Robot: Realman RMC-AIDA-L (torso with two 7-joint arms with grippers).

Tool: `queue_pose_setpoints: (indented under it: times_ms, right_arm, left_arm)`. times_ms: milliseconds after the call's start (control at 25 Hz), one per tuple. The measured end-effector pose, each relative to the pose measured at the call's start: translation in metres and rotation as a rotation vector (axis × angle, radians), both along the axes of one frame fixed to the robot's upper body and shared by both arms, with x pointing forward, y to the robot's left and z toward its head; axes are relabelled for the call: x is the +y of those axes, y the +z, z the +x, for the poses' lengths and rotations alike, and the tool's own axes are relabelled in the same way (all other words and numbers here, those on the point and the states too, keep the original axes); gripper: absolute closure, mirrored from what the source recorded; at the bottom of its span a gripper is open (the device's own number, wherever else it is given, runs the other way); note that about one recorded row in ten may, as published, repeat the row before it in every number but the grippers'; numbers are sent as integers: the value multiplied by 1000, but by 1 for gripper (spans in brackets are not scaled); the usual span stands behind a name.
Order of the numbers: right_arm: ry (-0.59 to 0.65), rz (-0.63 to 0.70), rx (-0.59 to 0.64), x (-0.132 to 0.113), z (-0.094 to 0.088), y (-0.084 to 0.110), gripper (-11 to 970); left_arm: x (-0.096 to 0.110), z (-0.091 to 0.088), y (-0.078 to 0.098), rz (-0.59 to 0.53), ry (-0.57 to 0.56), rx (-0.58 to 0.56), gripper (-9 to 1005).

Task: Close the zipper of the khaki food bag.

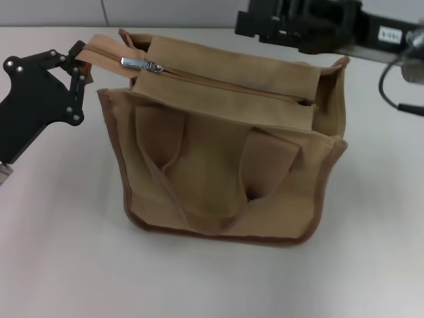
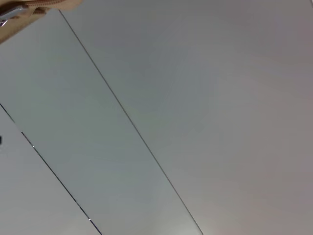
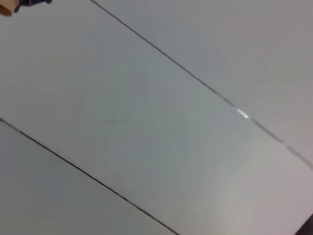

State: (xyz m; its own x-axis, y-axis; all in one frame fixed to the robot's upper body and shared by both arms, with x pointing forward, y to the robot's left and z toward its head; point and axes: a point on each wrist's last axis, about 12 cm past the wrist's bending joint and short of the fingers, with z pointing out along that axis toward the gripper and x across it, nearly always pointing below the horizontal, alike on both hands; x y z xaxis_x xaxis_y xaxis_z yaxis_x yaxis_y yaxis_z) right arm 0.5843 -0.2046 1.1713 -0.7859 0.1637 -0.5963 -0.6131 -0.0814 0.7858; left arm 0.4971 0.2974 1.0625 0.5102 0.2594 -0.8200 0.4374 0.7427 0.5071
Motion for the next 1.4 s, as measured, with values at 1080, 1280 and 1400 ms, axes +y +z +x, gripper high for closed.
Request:
queue_pose_setpoints:
  times_ms: [1080,1280,1400]
  right_arm:
    - [73,-292,484,84,25,-4,183]
    - [45,-288,497,81,26,-7,186]
    - [22,-287,501,80,28,-9,187]
  left_arm:
    - [2,6,6,1,13,-33,983]
    - [1,4,9,-11,2,-55,984]
    - [1,3,11,-22,-4,-70,984]
